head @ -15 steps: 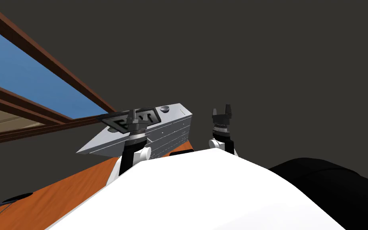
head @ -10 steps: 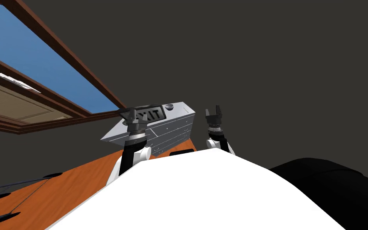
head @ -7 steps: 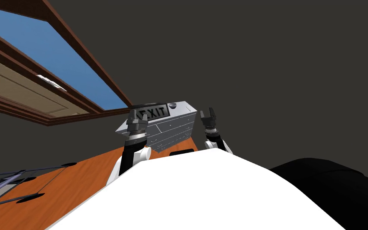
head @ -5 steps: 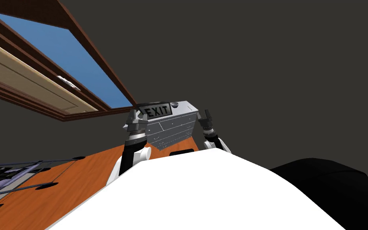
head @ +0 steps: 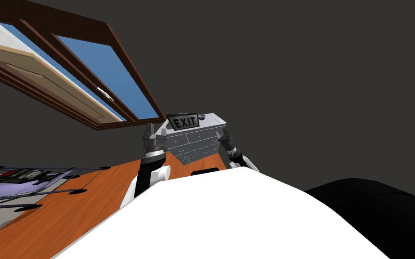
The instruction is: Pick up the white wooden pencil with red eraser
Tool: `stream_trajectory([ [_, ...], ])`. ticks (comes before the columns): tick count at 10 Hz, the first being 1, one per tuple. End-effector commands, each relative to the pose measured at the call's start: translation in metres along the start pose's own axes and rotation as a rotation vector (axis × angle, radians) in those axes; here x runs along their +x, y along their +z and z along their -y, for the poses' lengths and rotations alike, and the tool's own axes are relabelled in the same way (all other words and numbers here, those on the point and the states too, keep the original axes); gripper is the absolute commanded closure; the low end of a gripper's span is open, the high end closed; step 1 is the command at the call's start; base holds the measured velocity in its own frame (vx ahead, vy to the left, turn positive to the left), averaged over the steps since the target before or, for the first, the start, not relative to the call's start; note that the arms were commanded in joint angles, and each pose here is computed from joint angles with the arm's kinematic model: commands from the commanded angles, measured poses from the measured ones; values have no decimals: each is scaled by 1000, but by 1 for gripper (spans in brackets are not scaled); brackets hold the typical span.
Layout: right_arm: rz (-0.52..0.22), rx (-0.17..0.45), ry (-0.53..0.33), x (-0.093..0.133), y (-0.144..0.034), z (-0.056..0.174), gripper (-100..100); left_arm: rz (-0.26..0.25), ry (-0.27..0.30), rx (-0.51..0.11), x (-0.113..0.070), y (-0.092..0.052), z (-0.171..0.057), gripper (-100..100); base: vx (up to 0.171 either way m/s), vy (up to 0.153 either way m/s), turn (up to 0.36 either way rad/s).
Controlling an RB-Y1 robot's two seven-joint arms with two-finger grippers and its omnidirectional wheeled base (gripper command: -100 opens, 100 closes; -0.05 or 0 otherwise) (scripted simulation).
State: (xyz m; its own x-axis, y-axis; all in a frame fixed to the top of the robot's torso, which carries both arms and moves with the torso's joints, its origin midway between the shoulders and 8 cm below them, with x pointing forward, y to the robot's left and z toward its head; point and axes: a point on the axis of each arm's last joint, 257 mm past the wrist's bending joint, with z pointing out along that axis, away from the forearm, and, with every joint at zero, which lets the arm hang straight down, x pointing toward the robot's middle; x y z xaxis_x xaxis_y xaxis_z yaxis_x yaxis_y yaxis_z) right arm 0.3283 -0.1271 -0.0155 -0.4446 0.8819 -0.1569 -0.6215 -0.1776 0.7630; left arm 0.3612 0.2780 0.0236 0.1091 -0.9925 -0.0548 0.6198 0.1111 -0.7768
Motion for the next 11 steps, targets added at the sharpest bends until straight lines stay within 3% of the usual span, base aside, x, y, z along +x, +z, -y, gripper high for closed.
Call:
stream_trajectory([
  [1, -80, 30, 51, 21, -5, 15, -100, 0, 0, 0, 0, 0, 0, 0, -132, 68, 129],
  [4, -175, 79, 89, 43, -19, 31, -100, 0, 0, 0, 0, 0, 0, 0, -88, 68, 102],
  [7, -314, 165, 182, 80, -49, 58, -100, 0, 0, 0, 0, 0, 0, 0, -101, 72, 149],
  [9, -340, 186, 170, 79, -56, 60, -100, 0, 0, 0, 0, 0, 0, 0, -42, 38, 28],
  [10, -401, 236, 218, 95, -75, 74, -100, 0, 0, 0, 0, 0, 0, 0, -49, 49, 191],
  [11, -422, 255, 207, 93, -81, 76, -100, 0, 0, 0, 0, 0, 0, 0, -57, 46, 99],
])
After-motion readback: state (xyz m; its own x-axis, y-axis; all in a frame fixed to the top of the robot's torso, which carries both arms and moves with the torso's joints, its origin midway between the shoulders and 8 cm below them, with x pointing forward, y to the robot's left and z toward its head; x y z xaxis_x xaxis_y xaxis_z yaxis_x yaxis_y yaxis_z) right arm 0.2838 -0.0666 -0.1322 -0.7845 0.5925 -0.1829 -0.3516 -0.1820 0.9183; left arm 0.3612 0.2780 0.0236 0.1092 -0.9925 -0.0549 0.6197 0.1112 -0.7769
